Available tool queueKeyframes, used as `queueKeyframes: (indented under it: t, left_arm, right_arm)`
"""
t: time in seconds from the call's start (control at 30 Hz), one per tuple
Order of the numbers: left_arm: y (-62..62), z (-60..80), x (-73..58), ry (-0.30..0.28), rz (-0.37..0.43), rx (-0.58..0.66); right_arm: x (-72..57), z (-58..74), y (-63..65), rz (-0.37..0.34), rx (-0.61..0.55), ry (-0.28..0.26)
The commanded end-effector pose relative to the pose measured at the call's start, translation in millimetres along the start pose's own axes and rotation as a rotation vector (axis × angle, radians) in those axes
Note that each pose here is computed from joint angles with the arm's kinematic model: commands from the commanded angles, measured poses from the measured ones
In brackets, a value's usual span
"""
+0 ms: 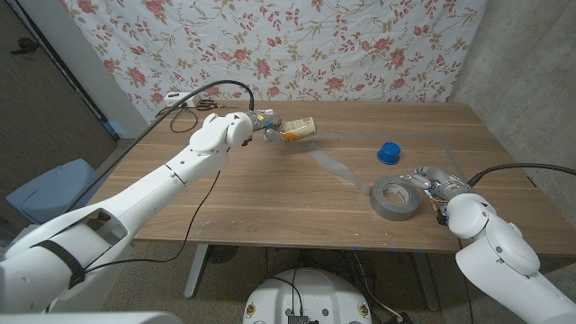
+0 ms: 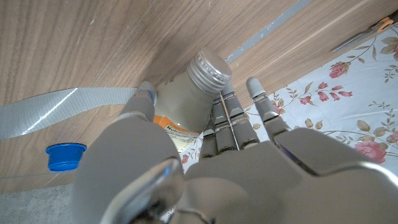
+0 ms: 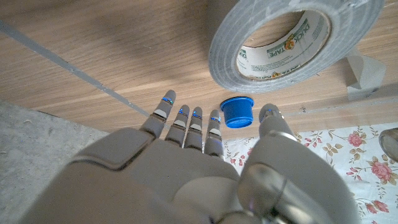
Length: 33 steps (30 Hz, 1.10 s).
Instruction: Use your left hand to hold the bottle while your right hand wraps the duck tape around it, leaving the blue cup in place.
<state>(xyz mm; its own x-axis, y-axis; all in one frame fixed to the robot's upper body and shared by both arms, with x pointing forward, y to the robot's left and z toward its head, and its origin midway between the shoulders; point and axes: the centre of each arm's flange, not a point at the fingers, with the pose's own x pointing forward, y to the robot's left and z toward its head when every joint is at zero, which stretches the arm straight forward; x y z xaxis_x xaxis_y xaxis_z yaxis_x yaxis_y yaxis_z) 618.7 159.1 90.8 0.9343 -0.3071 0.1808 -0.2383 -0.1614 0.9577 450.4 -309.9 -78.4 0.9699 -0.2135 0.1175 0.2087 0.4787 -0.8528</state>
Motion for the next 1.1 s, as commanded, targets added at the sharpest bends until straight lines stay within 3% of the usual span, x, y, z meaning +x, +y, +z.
queueKeyframes:
  t: [0.03,0.23,0.63,1.1]
  left_arm:
    - [1.5,-0.9,2.8,0.002,-0.002,0.008]
    - [2.1,-2.7,4.8,0.002,-0.005,0.006]
    - [2.2,-4.8,6.1,-0.001,-0.009,-0.003]
    - [2.9,-6.4,5.6,0.0,-0.007,-0.007]
  right_arm:
    - [1.6,9.6,1.7,0.055,-0.072,0.038]
    - [6.9,17.1,4.3,0.088,-0.124,0.057]
    - [16.4,24.5,9.5,0.089,-0.227,0.121]
    - [24.0,32.1,17.5,0.101,-0.3,0.144]
